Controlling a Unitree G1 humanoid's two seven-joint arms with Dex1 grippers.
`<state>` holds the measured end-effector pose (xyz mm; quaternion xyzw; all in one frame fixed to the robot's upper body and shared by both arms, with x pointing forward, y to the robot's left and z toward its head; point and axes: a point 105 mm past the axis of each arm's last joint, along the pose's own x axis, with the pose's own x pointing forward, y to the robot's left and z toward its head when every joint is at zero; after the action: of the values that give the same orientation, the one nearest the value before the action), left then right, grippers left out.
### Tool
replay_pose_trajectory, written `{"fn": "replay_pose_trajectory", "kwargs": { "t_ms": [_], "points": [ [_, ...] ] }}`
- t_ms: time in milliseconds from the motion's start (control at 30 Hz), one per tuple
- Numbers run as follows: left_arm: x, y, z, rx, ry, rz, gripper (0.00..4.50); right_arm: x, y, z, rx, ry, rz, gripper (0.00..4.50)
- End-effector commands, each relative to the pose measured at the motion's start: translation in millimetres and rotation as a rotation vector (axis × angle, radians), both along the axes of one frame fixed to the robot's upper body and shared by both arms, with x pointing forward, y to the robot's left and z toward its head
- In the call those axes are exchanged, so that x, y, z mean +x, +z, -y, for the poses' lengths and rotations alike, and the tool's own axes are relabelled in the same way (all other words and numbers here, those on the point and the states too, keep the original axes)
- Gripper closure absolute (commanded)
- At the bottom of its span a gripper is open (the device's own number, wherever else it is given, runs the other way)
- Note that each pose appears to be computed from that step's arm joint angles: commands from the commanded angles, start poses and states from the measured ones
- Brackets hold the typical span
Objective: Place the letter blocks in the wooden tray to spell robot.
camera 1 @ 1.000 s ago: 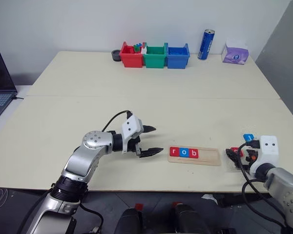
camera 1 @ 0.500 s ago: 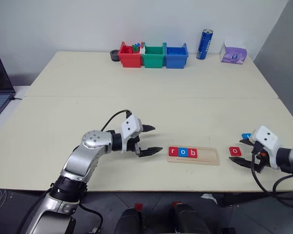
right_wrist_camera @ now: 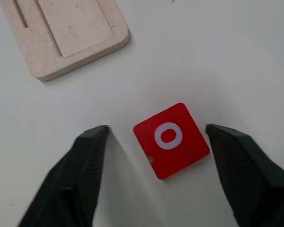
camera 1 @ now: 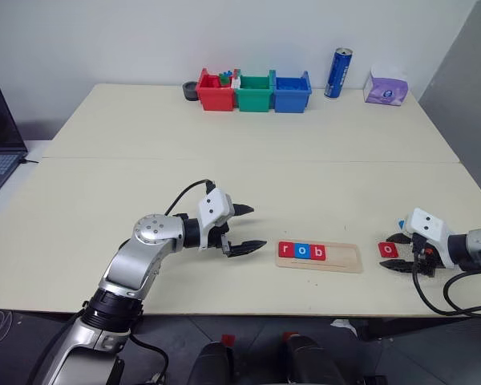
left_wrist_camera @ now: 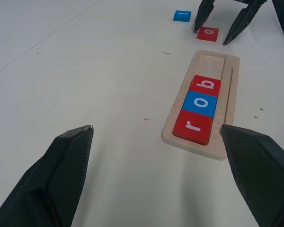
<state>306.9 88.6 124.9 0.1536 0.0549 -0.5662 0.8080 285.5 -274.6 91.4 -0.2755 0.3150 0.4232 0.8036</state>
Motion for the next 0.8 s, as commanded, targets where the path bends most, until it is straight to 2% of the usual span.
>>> {"fn": "replay_pose_trajectory", "kwargs": {
  "t_ms": [33, 100, 233, 333, 467, 800],
  "points": [
    [0, 13, 2, -0.006, -0.019, 0.057, 0.0, 0, 2, 1, -0.001, -0.003, -0.003, 2.45],
    [0, 12, 2, -0.004, -0.018, 0.057, 0.0, -1, 6, 0, 0.012, -0.005, 0.012, 3.07],
    [0, 11, 1, 0.0, -0.015, 0.058, 0.0, -3, 28, -14, 0.065, 0.011, 0.064, 3.06],
    [1, 11, -1, 0.006, -0.011, 0.06, 0.0, -14, 38, -35, 0.068, 0.095, 0.068, 3.06],
    [1, 11, -1, 0.014, -0.012, 0.064, 0.0, -22, 39, -62, 0.059, 0.191, 0.078, 3.06],
    [-1, 18, 5, 0.014, -0.02, 0.078, 0.0, -5, 32, -94, 0.037, 0.263, 0.077, 3.06]
  ]
}}
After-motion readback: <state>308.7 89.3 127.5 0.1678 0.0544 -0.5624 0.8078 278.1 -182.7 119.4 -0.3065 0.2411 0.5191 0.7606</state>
